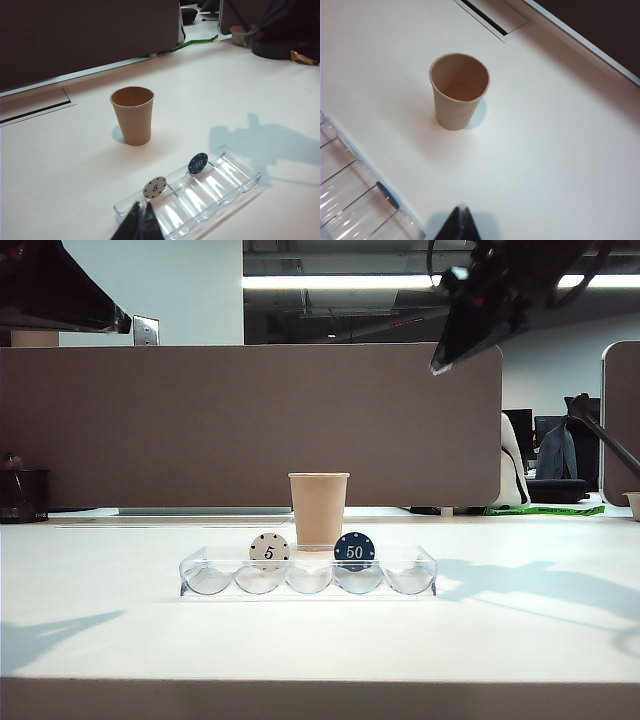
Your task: Pick up the chip with the greater value and put it into the paper cup.
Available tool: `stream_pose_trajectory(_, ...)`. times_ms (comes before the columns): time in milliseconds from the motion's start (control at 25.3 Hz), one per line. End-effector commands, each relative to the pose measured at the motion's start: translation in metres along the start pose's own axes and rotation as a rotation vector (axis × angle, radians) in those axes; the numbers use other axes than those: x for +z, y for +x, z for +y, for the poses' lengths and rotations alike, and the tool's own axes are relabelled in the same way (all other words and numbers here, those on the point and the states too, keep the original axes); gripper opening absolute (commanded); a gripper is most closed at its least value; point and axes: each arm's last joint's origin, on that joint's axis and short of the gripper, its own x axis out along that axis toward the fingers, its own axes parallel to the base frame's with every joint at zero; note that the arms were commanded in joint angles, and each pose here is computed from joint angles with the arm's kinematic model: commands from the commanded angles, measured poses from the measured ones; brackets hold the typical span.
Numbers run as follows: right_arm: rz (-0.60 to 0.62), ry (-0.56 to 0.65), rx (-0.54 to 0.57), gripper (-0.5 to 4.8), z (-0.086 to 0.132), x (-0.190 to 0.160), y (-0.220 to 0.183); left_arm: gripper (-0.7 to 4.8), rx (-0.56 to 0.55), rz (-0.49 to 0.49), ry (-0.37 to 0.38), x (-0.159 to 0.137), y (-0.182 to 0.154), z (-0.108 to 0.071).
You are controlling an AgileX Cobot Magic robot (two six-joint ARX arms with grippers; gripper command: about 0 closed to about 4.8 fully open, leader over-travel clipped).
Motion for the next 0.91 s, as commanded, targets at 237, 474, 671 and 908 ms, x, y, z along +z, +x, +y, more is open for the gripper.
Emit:
stream_pose_trajectory(237,-0.025,0.028,0.082,-0.06,-0.001,-0.007,0.035,-0.05,-0.043,0.004,-0.002,0.0,0.0,-0.001)
stream_pose_trajectory(474,-0.089,-0.093,0.114,-0.05,-0.005,0.004,0.037,-0.06,-0.047,0.038,0.0,-0.003,0.002,-0.002)
stream_pose_trajectory(671,0.004,-0.226,0.187,-0.05,-0.016,0.027,0.047,-0.06,-0.087,0.08,0.001,-0.009,0.007,-0.004)
stream_pose_trajectory(908,0.117,-0.333,0.322,-0.04,-0.021,0.032,0.066,-0.06,-0.088,0.114,0.004,-0.013,0.011,-0.004)
